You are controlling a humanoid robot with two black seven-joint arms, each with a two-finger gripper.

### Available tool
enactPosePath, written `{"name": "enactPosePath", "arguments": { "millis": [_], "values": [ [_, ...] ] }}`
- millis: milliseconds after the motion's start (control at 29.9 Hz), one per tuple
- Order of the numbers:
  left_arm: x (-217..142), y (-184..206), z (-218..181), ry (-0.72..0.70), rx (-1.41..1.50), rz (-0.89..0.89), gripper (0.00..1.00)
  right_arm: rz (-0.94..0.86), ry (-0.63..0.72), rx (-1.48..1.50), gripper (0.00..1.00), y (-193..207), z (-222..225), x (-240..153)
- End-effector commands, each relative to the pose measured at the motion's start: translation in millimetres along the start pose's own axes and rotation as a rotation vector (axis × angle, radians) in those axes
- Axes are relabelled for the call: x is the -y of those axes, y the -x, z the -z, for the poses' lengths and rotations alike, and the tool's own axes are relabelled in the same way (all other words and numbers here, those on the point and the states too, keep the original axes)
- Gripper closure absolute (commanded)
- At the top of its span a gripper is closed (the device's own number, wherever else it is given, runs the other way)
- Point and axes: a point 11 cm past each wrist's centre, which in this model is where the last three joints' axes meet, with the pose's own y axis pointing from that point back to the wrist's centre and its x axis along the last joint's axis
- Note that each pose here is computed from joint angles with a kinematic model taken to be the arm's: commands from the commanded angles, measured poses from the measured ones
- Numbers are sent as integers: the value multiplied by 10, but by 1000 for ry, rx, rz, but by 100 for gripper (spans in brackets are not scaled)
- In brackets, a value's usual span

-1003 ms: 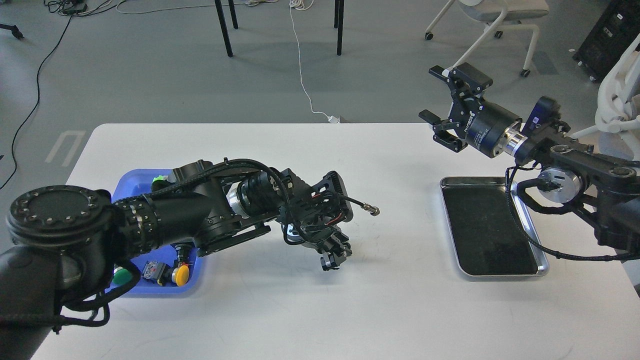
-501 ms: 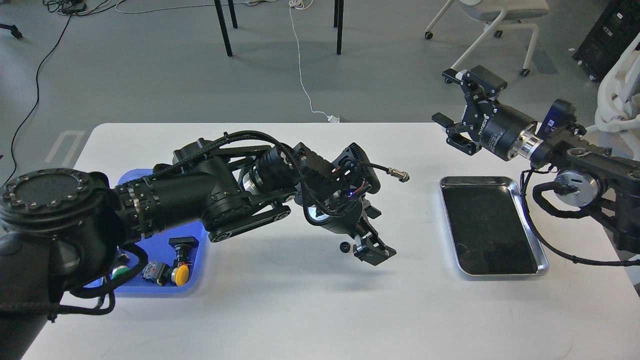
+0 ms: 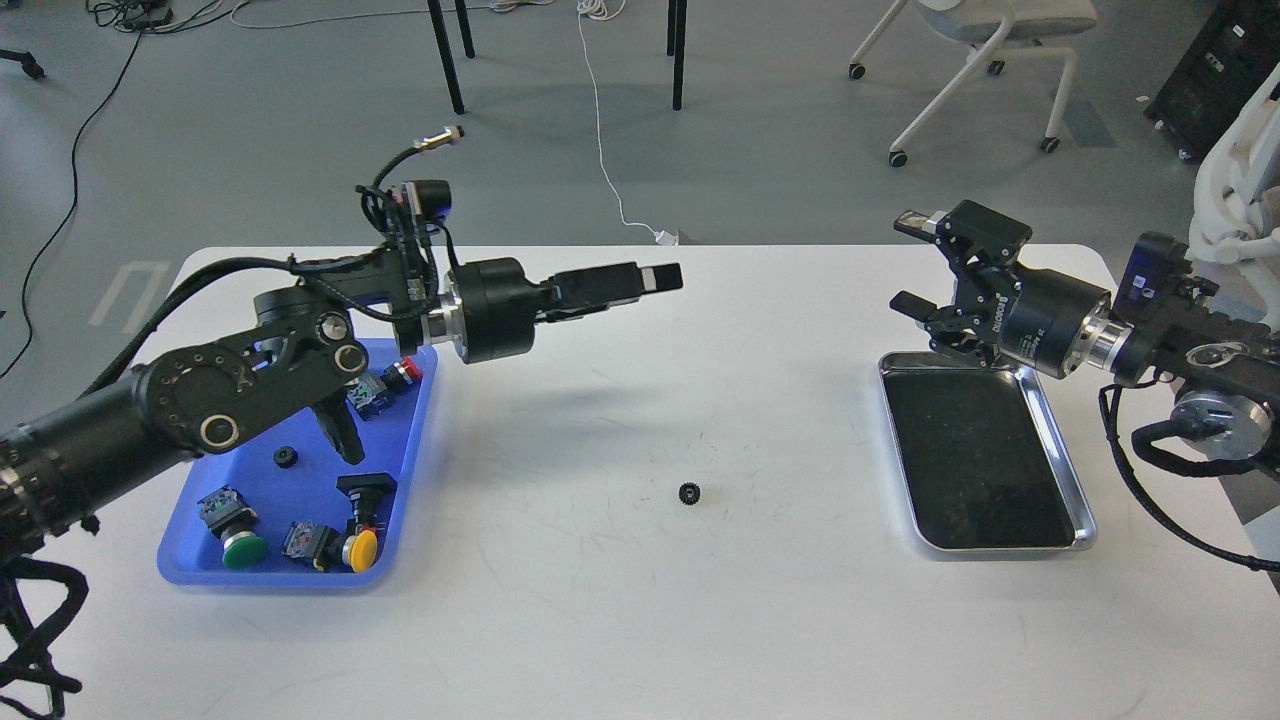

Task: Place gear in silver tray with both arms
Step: 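Open the left gripper to set the gear on the table, withdraw, then move the right gripper from the silver tray toward the gear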

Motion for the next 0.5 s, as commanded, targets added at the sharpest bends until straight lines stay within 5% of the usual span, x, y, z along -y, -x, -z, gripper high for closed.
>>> {"name": "enactPosePath", "arguments": {
  "millis": [0, 234, 468],
  "values": [
    [-376, -156, 163, 82, -232, -234, 2, 110, 95, -197, 1, 115, -81, 5],
    [-916, -391, 319, 197, -434, -521, 2, 455, 292, -697, 1, 417, 66, 312],
    [-981, -420, 341, 238, -506, -575, 2, 661, 279, -1120, 1, 914, 170, 893]
  ]
}}
